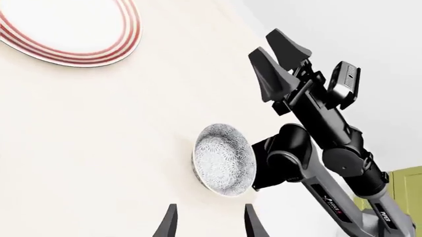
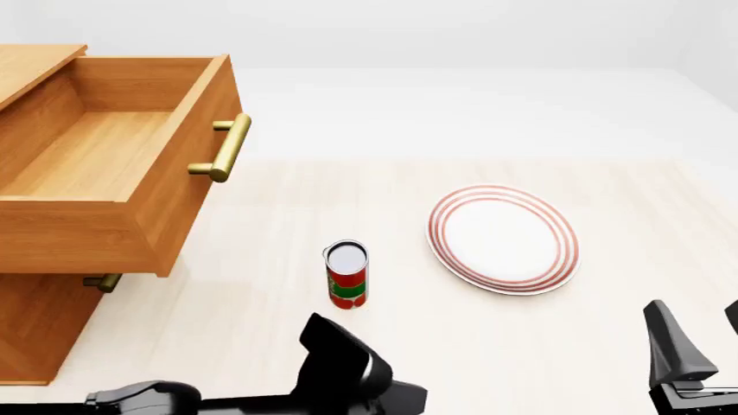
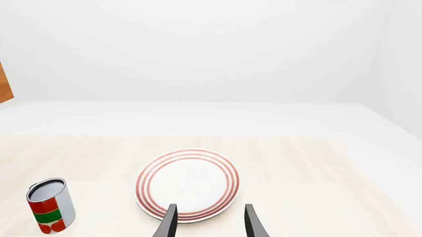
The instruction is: Put the bowl in the top drawer of the cabinet.
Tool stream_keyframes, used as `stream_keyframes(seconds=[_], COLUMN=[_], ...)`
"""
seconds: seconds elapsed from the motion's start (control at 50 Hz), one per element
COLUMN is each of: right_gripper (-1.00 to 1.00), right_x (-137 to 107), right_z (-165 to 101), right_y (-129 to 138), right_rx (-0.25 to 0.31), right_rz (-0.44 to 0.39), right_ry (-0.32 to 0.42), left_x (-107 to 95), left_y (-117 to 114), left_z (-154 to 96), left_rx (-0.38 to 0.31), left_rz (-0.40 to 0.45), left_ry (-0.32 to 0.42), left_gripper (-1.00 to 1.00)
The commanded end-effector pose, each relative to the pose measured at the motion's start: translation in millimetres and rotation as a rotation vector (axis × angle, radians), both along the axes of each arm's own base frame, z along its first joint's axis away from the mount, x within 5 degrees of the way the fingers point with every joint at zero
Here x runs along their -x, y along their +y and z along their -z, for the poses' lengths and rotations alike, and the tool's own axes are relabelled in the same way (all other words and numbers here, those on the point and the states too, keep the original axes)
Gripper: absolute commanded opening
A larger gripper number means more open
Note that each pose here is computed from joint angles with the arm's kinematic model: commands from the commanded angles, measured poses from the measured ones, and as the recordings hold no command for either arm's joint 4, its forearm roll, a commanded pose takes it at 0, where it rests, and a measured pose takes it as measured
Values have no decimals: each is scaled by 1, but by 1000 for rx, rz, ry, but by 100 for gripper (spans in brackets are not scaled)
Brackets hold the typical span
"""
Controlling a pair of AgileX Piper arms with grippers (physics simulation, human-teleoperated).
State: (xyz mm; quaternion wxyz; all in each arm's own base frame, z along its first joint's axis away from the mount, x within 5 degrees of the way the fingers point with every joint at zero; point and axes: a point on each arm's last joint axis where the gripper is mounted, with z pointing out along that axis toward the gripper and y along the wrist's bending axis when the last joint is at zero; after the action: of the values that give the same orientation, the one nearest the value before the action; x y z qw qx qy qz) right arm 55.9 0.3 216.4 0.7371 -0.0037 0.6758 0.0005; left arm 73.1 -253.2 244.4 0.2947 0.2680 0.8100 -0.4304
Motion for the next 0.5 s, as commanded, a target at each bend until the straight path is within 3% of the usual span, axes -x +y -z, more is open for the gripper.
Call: stream_keyframes(seconds=[0.02, 0.5], right_gripper=[100, 100], right_x=[0, 0], right_z=[0, 0], right_y=[0, 0], right_rx=[0, 0], right_rz=[0, 0], right_ry=[0, 0], left_x=[-2, -12], left_y=[-6, -16], left_z=[7, 18], left_rx=[16, 36], left_rz=[-23, -88], left_ry=[43, 114], left_gripper=[100, 100])
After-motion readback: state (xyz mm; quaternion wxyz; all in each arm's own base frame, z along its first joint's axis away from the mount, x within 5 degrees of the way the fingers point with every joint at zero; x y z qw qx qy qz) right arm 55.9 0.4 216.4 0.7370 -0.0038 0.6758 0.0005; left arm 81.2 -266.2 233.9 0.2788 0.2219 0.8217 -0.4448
